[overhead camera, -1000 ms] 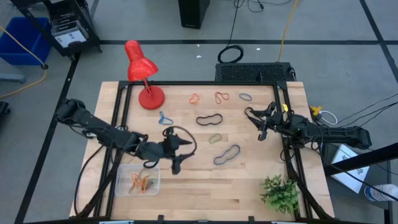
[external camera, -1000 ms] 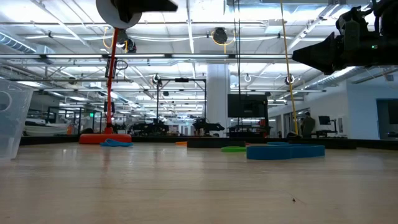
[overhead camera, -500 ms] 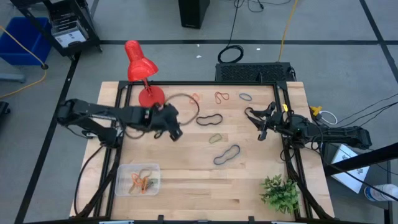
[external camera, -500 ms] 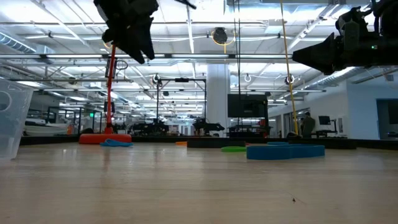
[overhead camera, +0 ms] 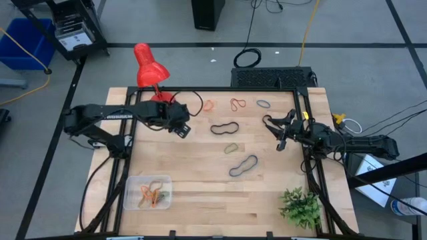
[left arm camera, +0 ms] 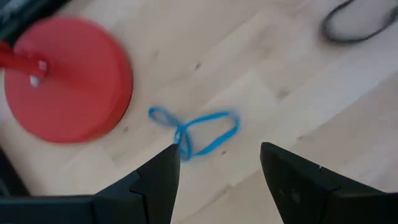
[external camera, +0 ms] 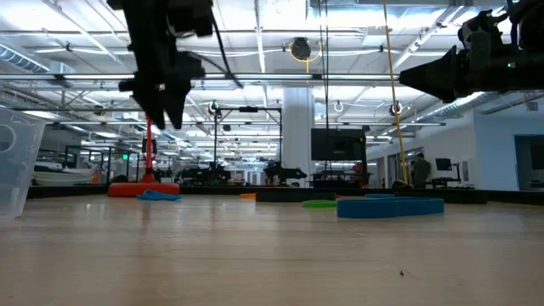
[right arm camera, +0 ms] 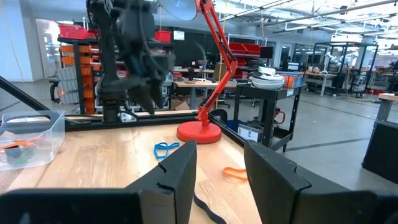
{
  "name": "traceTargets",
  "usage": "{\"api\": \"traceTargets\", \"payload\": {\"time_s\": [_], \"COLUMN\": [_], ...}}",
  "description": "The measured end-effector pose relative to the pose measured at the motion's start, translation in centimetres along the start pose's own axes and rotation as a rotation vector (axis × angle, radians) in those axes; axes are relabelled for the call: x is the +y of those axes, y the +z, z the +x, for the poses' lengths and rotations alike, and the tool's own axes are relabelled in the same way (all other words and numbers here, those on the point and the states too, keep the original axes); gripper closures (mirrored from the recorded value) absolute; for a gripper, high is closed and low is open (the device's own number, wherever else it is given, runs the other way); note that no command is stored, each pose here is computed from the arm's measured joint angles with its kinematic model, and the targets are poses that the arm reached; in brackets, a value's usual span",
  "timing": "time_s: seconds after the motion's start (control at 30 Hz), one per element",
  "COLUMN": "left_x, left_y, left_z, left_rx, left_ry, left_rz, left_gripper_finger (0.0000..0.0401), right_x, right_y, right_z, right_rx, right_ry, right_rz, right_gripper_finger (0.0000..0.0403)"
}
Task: Pick and place rubber bands into bin
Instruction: Put the middle left blue rubber band into the transparent bin
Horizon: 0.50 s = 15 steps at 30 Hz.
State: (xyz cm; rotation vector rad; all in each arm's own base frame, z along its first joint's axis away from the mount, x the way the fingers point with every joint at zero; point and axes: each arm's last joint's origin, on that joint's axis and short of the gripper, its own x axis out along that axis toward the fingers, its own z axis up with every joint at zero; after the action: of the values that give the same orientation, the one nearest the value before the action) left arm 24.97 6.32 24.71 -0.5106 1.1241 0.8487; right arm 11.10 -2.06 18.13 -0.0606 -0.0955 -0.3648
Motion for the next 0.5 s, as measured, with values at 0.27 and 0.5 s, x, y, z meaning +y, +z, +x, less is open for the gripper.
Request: {"api": "traceTargets", "payload": {"time_s": [0.27,0.5], "left_x": [-0.4,-0.3], "left_y": [-0.1,0.4], "left_z": [3.8,7.4], "left_rx": [0.114,0.226], "left_ry": [0.095,0.155], "left_rz": [-0.090,-0.155], "left_gripper_finger": [0.0172,0.0172], "right_x": [0.0,0.0], "right_y": [0.0,-0.1], "right_z": [0.0,0.0], "right_rx": [0.000,0.006], "right_ry": [0.000,0.000], "right_rz": [0.000,-0.001], "right_gripper_finger": [0.0273,0.0273]}}
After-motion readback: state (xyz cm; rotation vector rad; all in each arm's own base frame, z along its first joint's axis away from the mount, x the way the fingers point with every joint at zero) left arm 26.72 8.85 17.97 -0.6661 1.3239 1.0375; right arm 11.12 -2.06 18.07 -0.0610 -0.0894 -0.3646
